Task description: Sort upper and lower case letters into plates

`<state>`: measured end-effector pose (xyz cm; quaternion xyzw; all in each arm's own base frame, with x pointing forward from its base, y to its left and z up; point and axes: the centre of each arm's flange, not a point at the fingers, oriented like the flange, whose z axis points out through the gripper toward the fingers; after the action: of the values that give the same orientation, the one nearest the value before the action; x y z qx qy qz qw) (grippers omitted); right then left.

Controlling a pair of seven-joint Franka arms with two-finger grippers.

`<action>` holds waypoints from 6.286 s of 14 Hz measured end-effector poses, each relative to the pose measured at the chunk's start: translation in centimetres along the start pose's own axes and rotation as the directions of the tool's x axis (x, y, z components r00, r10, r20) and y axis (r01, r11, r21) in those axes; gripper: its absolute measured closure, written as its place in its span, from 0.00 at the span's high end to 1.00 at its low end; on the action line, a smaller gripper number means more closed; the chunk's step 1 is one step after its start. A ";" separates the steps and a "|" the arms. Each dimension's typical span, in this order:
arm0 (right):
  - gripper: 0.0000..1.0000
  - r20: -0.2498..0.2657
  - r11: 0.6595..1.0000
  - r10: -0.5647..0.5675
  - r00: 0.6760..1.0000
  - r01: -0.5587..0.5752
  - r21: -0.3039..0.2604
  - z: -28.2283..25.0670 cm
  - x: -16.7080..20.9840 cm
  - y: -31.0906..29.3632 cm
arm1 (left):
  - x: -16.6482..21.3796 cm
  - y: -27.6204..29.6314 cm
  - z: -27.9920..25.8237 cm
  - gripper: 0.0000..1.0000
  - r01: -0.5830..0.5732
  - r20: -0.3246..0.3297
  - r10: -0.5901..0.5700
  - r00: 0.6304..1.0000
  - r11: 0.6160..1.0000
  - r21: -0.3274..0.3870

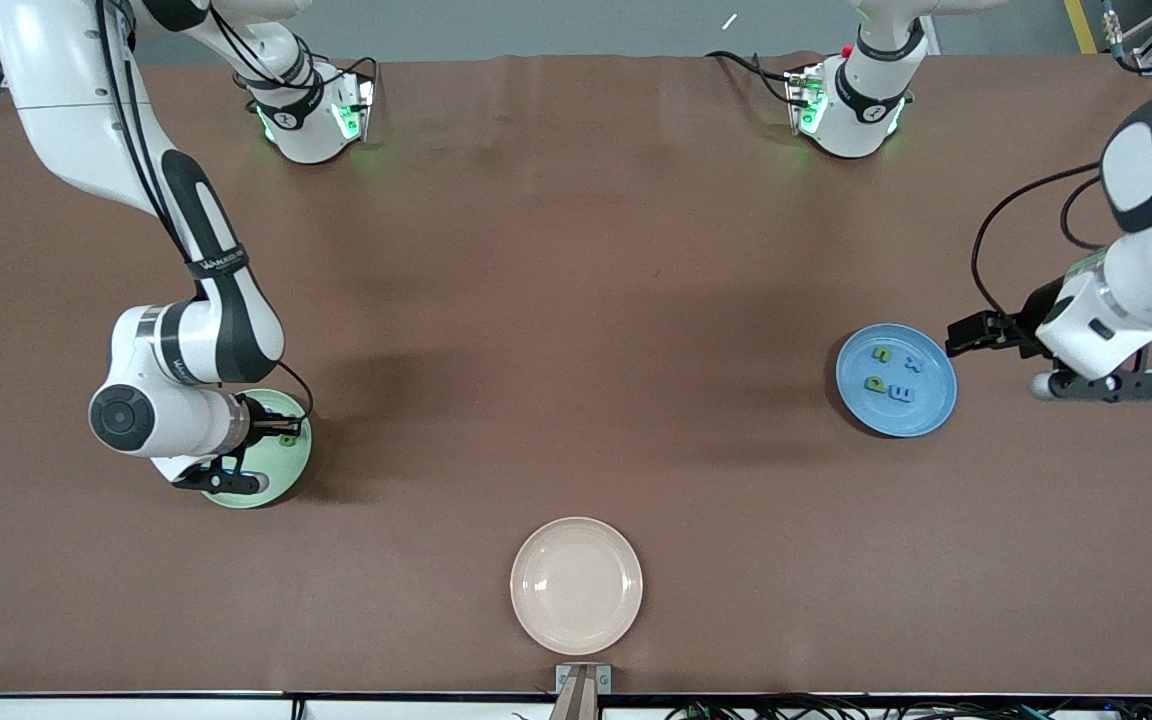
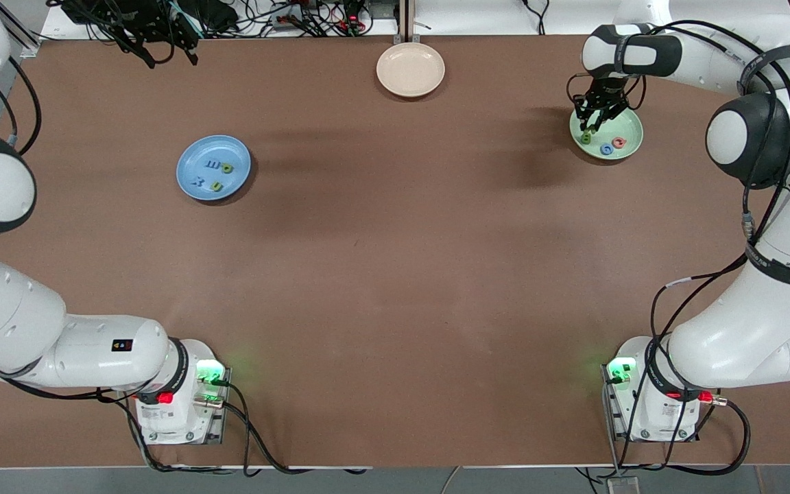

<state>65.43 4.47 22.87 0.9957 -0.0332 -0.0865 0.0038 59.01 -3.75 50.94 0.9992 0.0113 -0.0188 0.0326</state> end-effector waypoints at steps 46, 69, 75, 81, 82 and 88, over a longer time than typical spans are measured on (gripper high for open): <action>1.00 0.008 0.995 -0.089 0.996 0.090 -0.032 -31.1 -11.0 8.9 | -2.3 -2.5 -11.5 1.00 -0.004 -0.134 0.005 0.991 1.000 0.008; 1.00 -0.023 0.993 -0.117 0.993 0.117 0.024 -37.7 -14.4 7.4 | -2.4 -3.0 -11.8 1.00 0.006 -0.137 -0.005 0.991 1.000 0.007; 1.00 -0.074 0.992 -0.121 0.990 0.123 0.020 -37.5 -16.6 7.2 | -2.4 -3.0 -11.8 1.00 0.006 -0.135 -0.005 0.991 1.000 0.007; 1.00 -0.097 0.991 -0.130 0.987 0.132 0.018 -37.1 -18.5 6.8 | -2.4 -3.0 -11.7 1.00 0.006 -0.134 -0.005 0.991 1.000 0.007; 1.00 -0.099 0.991 -0.130 0.987 0.132 0.018 -37.2 -18.6 6.8 | -2.4 -3.0 -11.7 1.00 0.006 -0.134 -0.005 0.991 1.000 0.007; 1.00 -0.115 0.991 -0.129 0.985 0.132 0.017 -38.1 -19.5 6.8 | -2.4 -3.0 -11.7 1.00 0.006 -0.134 -0.005 0.991 1.000 0.007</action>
<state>52.44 -0.96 63.84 0.9990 0.0314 -0.0293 -0.0122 56.99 -0.04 62.54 0.9983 0.0160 0.0482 0.0279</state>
